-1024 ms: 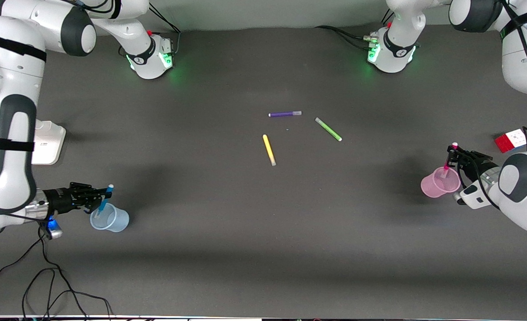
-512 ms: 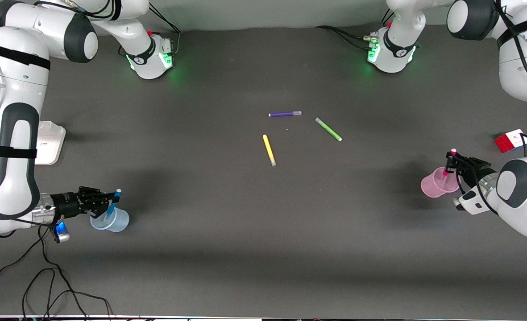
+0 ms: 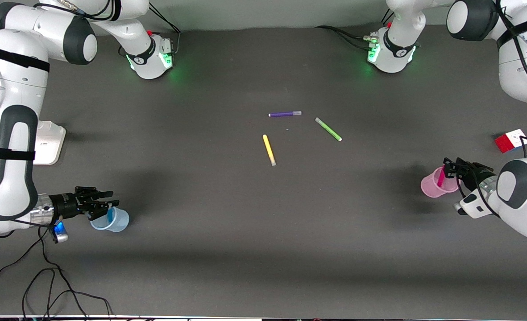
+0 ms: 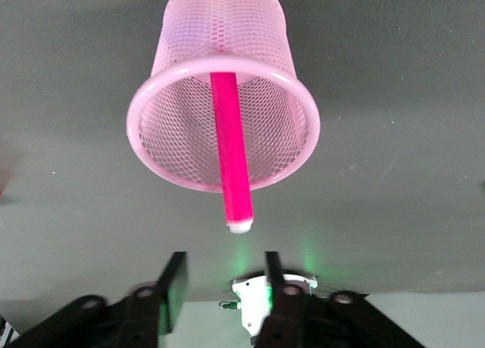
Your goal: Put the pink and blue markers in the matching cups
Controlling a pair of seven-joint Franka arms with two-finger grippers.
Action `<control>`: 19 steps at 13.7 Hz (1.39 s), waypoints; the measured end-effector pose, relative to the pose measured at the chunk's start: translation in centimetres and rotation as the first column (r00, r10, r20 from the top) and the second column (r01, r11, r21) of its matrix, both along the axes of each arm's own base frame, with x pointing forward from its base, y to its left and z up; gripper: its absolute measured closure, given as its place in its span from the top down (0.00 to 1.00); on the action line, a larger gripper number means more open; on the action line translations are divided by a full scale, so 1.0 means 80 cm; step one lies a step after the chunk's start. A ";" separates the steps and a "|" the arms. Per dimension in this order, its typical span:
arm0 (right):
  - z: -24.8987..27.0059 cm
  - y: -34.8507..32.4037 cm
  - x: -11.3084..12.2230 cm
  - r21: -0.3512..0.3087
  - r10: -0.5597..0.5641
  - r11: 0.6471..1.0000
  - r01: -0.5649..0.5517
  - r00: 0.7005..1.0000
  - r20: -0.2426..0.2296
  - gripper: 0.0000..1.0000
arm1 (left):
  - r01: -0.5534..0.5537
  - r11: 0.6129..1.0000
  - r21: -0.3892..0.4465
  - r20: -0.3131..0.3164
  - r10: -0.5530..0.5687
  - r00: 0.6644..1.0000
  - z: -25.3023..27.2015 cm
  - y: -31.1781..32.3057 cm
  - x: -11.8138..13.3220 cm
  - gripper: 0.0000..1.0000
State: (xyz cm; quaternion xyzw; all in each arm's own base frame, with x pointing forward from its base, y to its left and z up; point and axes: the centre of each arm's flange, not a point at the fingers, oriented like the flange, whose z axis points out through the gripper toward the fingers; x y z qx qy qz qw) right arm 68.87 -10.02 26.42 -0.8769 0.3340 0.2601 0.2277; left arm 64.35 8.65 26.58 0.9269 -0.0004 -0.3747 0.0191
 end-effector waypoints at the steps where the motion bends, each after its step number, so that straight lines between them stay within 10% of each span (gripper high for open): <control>1: 0.005 -0.002 0.002 0.000 -0.001 1.000 0.001 1.000 0.008 0.74 | 0.000 1.000 0.000 0.004 0.000 1.000 0.002 0.000 0.001 0.66; 4: 0.036 0.005 0.008 -0.003 0.012 1.000 -0.012 0.999 0.046 1.00 | 0.000 1.000 0.002 0.020 0.000 1.000 0.021 0.000 0.008 0.99; 12: 0.225 0.060 -0.046 -0.255 0.254 0.944 -0.208 0.953 0.164 1.00 | -0.030 0.999 0.013 0.071 0.029 0.997 0.147 0.002 0.013 1.00; 19: 0.375 0.070 -0.146 -0.404 0.385 0.887 -0.223 0.841 0.380 1.00 | -0.039 0.999 0.021 0.333 0.029 0.942 0.328 -0.002 -0.018 1.00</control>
